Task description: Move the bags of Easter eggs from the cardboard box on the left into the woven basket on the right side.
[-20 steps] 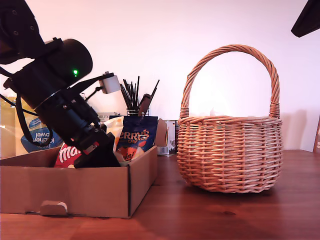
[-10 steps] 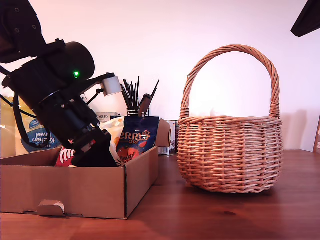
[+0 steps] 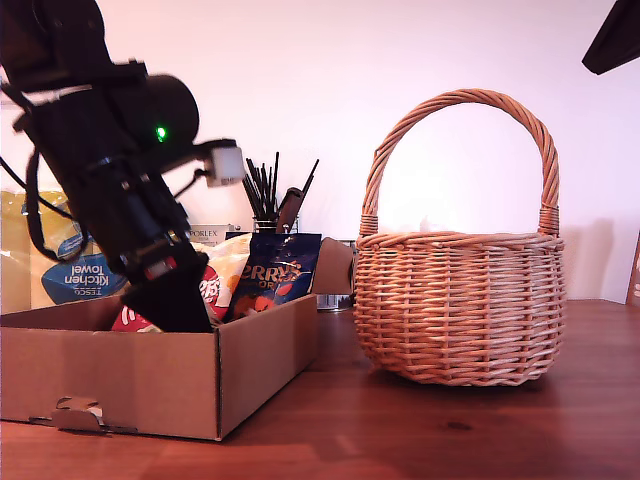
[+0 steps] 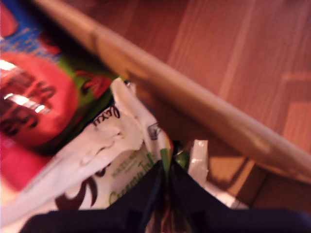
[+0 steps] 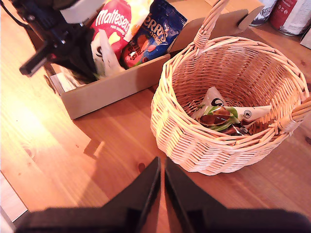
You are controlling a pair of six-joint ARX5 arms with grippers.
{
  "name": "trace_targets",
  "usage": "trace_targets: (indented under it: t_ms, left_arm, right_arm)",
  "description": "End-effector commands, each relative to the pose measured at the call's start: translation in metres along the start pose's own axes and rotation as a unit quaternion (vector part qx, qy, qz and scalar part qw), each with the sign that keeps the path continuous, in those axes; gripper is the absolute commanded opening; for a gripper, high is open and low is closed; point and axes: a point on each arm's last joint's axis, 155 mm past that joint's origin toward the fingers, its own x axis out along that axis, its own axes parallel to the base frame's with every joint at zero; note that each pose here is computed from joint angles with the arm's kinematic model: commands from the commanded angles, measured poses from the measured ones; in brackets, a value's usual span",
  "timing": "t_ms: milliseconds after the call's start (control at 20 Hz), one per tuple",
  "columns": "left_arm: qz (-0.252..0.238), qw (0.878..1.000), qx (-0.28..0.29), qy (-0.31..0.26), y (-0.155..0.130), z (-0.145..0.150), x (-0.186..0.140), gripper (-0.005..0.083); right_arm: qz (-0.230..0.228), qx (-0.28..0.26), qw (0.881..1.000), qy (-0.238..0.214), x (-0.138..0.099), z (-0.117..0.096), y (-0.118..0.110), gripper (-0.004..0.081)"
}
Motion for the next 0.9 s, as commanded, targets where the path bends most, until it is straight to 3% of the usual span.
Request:
trace_targets:
  t_ms: [0, 300, 850]
  left_arm:
    - [0.017, 1.000, 0.004, -0.017, 0.004, 0.010, -0.015, -0.0021]
    - [0.047, 0.998, 0.015, -0.041, 0.008, 0.023, -0.043, -0.0021]
    - [0.056, 0.997, 0.016, -0.048, 0.012, 0.029, -0.048, -0.0021]
  right_arm:
    - [0.000, -0.003, 1.000, 0.000, 0.001, -0.001, 0.000, -0.0013]
    - [0.000, -0.003, 1.000, 0.000, 0.001, -0.001, 0.000, -0.0013]
    - [0.000, -0.003, 1.000, 0.000, 0.001, -0.001, 0.000, -0.0013]
